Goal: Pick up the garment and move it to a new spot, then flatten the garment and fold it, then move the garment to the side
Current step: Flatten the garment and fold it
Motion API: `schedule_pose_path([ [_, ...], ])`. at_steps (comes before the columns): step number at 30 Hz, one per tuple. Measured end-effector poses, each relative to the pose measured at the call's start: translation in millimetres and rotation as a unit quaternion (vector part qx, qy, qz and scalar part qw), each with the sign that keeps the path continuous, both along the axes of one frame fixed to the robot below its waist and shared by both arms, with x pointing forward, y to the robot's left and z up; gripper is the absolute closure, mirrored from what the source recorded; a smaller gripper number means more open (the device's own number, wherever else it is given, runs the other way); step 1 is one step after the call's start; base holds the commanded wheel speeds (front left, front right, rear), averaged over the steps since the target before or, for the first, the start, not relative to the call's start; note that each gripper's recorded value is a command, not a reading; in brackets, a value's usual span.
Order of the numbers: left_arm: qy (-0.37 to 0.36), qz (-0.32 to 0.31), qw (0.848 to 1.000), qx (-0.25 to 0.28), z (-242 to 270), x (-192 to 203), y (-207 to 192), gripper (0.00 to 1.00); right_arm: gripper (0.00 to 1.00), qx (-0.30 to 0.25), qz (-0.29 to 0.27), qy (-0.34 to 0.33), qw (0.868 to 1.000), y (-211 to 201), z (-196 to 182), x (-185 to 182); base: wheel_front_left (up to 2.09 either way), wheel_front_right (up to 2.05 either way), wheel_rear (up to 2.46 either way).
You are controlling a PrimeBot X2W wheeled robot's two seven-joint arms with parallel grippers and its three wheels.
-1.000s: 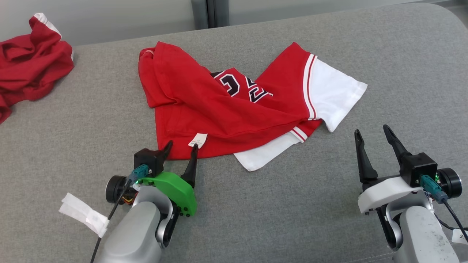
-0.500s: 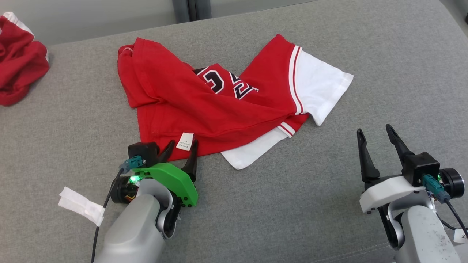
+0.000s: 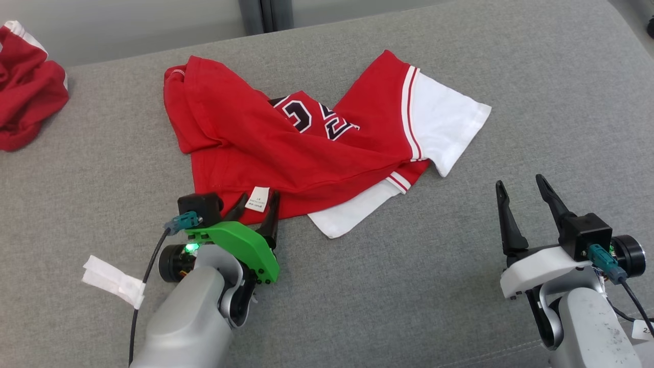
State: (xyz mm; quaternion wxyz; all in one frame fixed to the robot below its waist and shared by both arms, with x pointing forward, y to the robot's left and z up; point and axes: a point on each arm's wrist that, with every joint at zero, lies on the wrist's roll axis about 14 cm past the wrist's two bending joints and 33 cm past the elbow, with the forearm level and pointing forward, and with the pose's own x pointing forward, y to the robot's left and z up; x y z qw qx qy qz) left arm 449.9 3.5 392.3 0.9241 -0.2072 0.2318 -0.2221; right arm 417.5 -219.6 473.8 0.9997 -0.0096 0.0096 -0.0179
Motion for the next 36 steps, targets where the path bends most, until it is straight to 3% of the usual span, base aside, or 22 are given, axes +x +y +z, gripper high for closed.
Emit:
schedule_pose_path([
  [1, 0.004, -0.003, 1.0, 0.003, -1.7, -1.5, -0.6, 0.83, 0.0, 0.0, 0.0, -0.001, 1.0, -0.2, 0.5, -0.3, 0.0, 0.0, 0.0],
  [6, 0.01, -0.012, 1.0, 0.015, -6.8, -7.1, -1.8, 1.0, 0.0, -0.001, -0.001, -0.003, 1.0, -1.1, 2.5, -1.8, 0.0, 0.0, 0.0],
  [17, 0.006, -0.013, 1.0, 0.016, -4.2, -9.8, -4.4, 1.0, 0.0, -0.001, 0.001, -0.007, 1.0, 0.1, 6.4, -4.3, 0.0, 0.0, 0.0],
  [27, -0.054, -0.009, 0.998, 0.009, 22.7, -5.3, -0.6, 1.0, 0.0, 0.001, -0.003, -0.007, 1.0, -1.3, 6.4, -9.5, 0.0, 0.0, 0.0],
  [36, -0.056, 0.022, 0.998, 0.015, 18.3, -44.1, 31.0, 1.0, 0.0, 0.006, 0.016, -0.009, 1.0, 13.4, 6.8, -6.8, 0.0, 0.0, 0.0],
])
